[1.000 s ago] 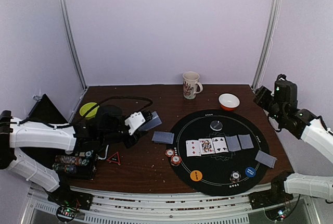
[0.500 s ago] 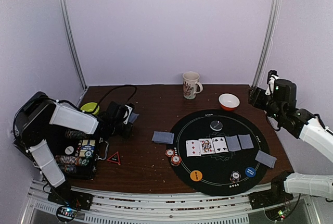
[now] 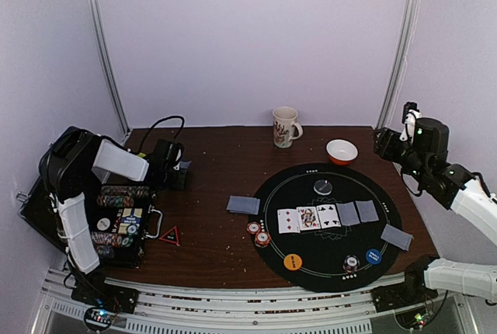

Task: Distribute texas hold em gaming equipment
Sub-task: Place the poker card at the corner of the board, then reset both arms

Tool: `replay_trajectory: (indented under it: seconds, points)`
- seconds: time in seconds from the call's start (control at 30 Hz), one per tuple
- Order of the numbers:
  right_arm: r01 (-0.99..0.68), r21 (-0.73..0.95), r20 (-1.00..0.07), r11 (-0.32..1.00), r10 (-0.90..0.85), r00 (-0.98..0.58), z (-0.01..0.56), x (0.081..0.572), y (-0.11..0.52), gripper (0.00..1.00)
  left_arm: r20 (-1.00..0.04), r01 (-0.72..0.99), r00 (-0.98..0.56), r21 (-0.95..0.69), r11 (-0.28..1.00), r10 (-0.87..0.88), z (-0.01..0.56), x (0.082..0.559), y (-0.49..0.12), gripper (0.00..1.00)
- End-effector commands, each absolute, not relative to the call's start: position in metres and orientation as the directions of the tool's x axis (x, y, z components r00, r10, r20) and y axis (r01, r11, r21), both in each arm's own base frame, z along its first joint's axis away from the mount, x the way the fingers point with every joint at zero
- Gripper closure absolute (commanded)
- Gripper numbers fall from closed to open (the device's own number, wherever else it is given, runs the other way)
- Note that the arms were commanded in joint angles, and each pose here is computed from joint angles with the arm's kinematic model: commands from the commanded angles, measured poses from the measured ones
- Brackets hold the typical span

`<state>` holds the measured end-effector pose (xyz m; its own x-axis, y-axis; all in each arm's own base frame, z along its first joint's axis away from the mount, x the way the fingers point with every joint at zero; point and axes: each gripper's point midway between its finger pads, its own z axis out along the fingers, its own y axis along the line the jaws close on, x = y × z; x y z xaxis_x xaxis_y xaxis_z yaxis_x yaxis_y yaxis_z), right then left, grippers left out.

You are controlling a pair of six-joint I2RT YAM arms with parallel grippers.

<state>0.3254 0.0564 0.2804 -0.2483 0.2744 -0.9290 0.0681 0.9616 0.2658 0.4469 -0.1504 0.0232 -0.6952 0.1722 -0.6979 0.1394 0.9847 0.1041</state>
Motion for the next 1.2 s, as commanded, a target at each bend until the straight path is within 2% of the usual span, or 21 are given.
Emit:
replay_trajectory:
  seconds: [0.0, 0.23, 0.47, 0.73, 0.87, 1.03, 1.17]
  points:
    - [0.062, 0.257, -0.934, 0.964, 0.264, -0.238, 0.288, 0.325, 0.057, 0.28, -0.655, 0.144, -0.737, 0.088, 0.986, 0.166, 0.011, 0.442, -0.153, 0.42]
    - [0.058, 0.247, -0.939, 0.967, 0.254, -0.231, 0.295, 0.323, 0.056, 0.28, -0.624, 0.126, -0.767, 0.085, 0.988, 0.151, -0.001, 0.437, -0.144, 0.24]
    - [0.052, 0.241, -0.939, 0.969, 0.246, -0.24, 0.293, 0.322, 0.057, 0.25, -0.652, 0.166, -0.741, 0.054, 0.985, 0.16, 0.016, 0.439, -0.153, 0.03]
    - [0.021, 0.228, -0.941, 0.973, 0.226, -0.253, 0.291, 0.328, 0.064, 0.15, -0.78, 0.267, -0.576, 0.104, 0.958, 0.245, 0.102, 0.438, -0.176, 0.02]
    - [0.014, 0.205, -0.95, 0.979, 0.203, -0.238, 0.293, 0.331, 0.064, 0.13, -0.89, 0.289, -0.419, 0.055, 0.956, 0.178, 0.169, 0.431, -0.182, 0.02]
    - [0.056, 0.148, -0.975, 0.987, 0.155, -0.159, 0.284, 0.335, 0.047, 0.06, -0.967, 0.127, -0.255, -0.02, 0.992, 0.013, 0.233, 0.426, -0.13, 0.02]
    - [0.119, 0.135, -0.986, 0.984, 0.145, -0.083, 0.261, 0.338, 0.023, 0.0, -0.986, -0.244, -0.166, 0.012, 0.97, -0.03, 0.244, 0.419, -0.039, 0.02]
